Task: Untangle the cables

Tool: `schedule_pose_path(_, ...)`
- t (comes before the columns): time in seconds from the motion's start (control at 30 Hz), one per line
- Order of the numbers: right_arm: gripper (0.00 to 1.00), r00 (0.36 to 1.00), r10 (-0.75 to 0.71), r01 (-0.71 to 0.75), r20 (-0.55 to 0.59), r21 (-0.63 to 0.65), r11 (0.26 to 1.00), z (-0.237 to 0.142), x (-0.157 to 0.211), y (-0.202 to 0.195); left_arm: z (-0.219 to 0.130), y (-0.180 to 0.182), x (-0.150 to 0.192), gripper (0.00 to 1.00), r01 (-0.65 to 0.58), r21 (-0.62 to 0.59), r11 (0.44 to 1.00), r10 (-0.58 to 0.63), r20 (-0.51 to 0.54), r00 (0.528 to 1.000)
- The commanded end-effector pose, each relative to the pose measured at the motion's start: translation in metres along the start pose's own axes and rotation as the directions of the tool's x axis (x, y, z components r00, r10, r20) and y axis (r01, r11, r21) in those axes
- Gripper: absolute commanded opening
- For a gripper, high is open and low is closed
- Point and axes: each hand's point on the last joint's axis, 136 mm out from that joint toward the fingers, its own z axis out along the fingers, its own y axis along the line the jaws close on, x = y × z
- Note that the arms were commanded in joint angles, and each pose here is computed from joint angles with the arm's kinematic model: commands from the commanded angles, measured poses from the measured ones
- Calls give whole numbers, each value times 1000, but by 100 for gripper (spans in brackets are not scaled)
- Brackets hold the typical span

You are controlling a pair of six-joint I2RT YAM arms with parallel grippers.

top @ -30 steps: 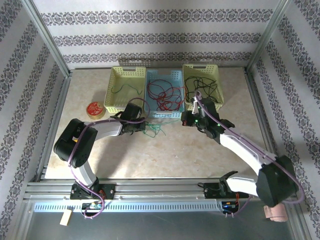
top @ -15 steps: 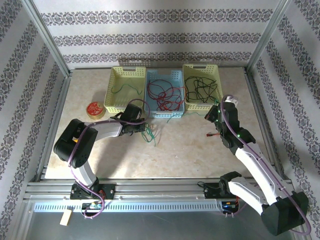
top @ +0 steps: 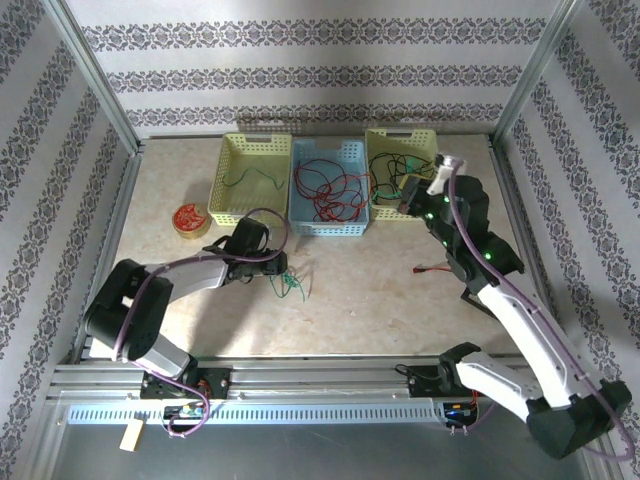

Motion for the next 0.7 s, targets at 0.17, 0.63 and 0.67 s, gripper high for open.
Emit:
schedule_pose_path(0.17,0,988,-139,150,67,-211,966,37,-40,110,-74,-27,-65,70,107,123,987,-141,316,938)
schedule_pose_path(0.63,0,968,-221,186,-116,-254,949,197,15,169,-196,124,-21,73,603,-344,720,-261,671,694)
schedule_pose_path(0.67,0,964,-229,191,-133,-250,949,208,22,169,-197,127,-17,73,608,-347,714,-266,669,694)
